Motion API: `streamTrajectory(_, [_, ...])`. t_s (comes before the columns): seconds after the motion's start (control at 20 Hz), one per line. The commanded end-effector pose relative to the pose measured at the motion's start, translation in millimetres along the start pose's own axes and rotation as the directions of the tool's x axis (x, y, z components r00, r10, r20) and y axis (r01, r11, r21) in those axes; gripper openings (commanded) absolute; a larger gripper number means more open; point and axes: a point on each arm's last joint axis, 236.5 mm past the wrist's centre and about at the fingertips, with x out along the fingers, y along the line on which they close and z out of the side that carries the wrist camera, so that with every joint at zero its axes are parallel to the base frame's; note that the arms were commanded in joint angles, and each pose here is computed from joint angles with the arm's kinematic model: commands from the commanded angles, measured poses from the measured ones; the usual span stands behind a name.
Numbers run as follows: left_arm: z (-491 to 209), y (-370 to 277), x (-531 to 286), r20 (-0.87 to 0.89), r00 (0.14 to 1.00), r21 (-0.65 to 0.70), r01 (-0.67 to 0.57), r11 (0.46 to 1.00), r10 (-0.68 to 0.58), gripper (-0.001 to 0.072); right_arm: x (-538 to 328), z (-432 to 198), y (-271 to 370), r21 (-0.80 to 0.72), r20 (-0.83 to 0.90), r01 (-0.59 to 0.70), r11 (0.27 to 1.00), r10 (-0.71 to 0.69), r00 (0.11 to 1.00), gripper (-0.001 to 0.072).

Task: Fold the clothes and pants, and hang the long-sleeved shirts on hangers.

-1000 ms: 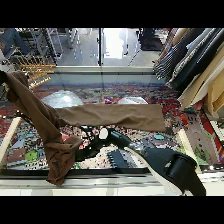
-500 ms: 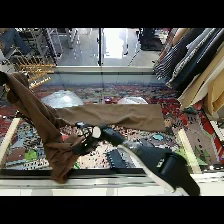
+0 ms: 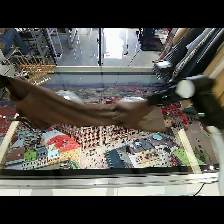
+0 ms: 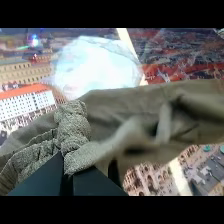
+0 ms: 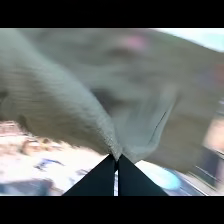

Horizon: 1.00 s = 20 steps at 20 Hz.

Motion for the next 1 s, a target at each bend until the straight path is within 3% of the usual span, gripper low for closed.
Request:
streamTrajectory(0.0, [-27.3,7.0,21.1,-0.069,0.997,-0.086,0.03,0.996,-0.036,0.0011,-31.4,-42.6,-62.2,0.035,-0.091,0.028,0.999,-0.024,0.996,0.0014])
streamTrajectory(0.2, [-72.1,13.8,48.9,-0.162,0.983,-0.174,0.057,0.983,-0.086,0.0011,-2.4,-46.0,-66.4,0.153,-0.092,-0.136,0.979,0.152,0.984,0.0014])
streamTrajectory(0.45, [-89.5,40.3,56.7,-0.206,0.978,-0.158,-0.027,0.987,-0.006,0.0011,84.1,-26.9,-102.7,0.274,-0.062,-0.091,0.957,0.112,0.992,0.0018])
streamTrajectory(0.5, [-91.5,37.4,58.7,-0.214,0.977,-0.162,-0.014,0.987,-0.021,0.0011,112.6,-23.1,-110.1,0.331,-0.052,-0.08,0.94,0.103,0.993,0.0065])
streamTrajectory(0.55, [-94.7,33.8,60.7,-0.229,0.973,-0.166,-0.003,0.986,-0.035,0.0012,139.5,-19.9,-118.0,0.381,-0.037,-0.068,0.922,0.088,0.995,0.0295])
streamTrajectory(0.6, [-98.1,29.5,62.2,-0.244,0.968,-0.166,0.009,0.986,-0.05,0.0011,156.6,-22.9,-123.7,0.414,-0.043,-0.062,0.908,0.087,0.995,0.0449])
streamTrajectory(0.75, [-105.2,22.3,61.7,-0.276,0.958,-0.168,0.03,0.985,-0.076,0.0011,158.7,-65.0,-120.1,0.493,-0.144,-0.138,0.859,0.237,0.961,0.0471])
streamTrajectory(0.95, [-105.8,23.4,62.5,-0.278,0.958,-0.205,0.017,0.979,-0.075,0.0011,123.2,-154.5,-73.5,0.56,-0.235,-0.272,0.783,0.465,0.854,0.044])
